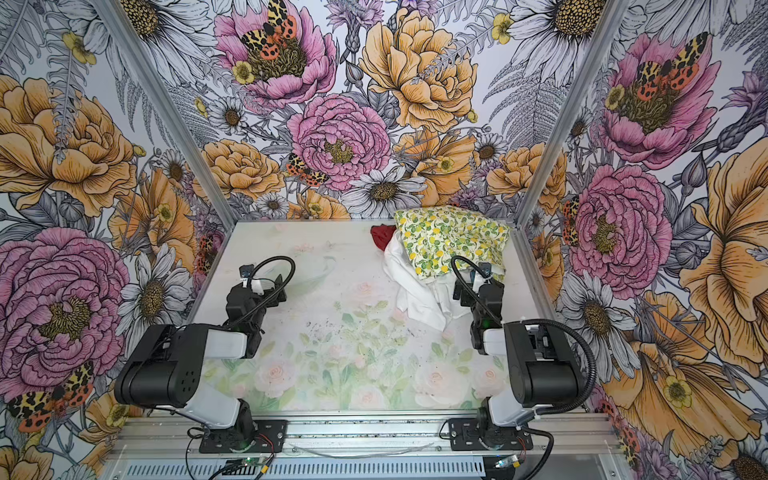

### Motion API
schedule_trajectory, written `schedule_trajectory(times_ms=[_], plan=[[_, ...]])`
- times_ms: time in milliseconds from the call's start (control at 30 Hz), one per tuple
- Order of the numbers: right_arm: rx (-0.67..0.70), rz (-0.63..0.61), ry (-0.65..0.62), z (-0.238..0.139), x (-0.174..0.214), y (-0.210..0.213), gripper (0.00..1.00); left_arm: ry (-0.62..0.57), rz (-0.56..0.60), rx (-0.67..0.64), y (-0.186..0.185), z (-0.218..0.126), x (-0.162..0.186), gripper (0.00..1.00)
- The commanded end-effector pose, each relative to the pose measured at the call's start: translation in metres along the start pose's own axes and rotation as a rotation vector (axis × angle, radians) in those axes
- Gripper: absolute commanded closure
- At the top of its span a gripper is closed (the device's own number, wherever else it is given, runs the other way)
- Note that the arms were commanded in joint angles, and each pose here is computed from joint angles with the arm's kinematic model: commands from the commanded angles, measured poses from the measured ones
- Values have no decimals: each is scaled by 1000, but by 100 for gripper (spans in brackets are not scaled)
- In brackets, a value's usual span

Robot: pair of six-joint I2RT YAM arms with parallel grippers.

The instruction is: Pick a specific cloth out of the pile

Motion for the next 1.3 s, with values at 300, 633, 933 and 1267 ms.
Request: schedule_trajectory(times_ms=[300,633,933,1267], plan=[[5,-6,-26,0,-6,-3,0,-37,5,8,-3,1,-10,1],[5,-7,-27,0,-6,-3,0,-38,4,9,-3,1,-10,1],[8,-2,-26,1,-6,-4,1,-38,3,10,-3,2,-11,1],[8,-2,-27,1,-7,-4,0,-48,16,-14,-5,0,-10,1]])
Point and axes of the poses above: each gripper's point midway between its finger pads, its own z axis out along the fingers, its own y axis along the line the jaws close on, x = y × z, the point moved 4 cm from there along -z, back along the fingers, and after that the axes turned 10 degrees about -z, right-handed, at the moved point
